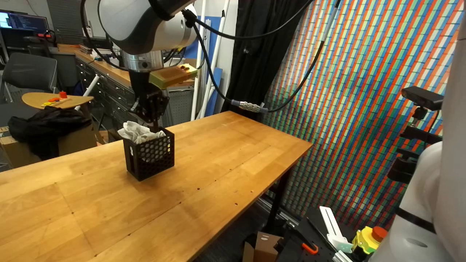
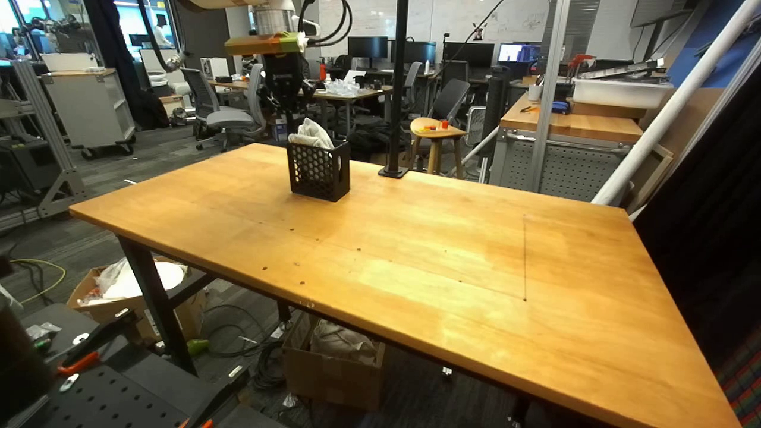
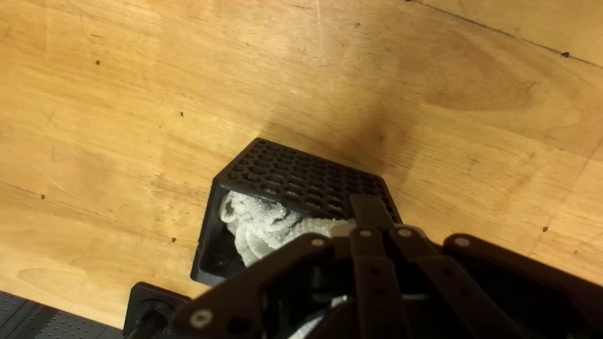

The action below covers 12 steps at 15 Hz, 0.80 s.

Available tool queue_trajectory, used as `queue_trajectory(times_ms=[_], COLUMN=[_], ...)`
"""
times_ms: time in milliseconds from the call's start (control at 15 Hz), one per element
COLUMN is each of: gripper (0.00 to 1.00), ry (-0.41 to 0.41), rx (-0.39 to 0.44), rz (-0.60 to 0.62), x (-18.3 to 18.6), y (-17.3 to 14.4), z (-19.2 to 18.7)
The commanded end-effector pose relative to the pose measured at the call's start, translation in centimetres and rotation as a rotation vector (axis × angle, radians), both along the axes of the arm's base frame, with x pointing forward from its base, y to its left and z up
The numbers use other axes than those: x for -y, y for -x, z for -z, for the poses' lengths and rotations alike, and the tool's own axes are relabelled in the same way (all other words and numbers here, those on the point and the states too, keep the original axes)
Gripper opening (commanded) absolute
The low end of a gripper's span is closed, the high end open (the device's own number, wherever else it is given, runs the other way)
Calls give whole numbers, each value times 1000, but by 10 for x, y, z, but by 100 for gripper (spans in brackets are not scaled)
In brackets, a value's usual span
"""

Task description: Put the white towel in the black basket.

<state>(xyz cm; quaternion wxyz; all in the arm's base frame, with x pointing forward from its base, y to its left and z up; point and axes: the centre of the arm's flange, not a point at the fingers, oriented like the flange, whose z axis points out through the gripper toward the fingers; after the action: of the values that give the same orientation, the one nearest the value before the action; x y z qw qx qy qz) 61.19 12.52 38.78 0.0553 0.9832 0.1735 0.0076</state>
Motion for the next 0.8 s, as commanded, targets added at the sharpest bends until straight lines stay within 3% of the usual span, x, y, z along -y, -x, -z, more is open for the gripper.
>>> queue_trajectory(times_ms=[0, 733], gripper=[0, 0], ry=[-1, -23], rx=[1, -19], rz=[-28, -78], x=[2, -2], y=[-8, -46], z=[2, 13])
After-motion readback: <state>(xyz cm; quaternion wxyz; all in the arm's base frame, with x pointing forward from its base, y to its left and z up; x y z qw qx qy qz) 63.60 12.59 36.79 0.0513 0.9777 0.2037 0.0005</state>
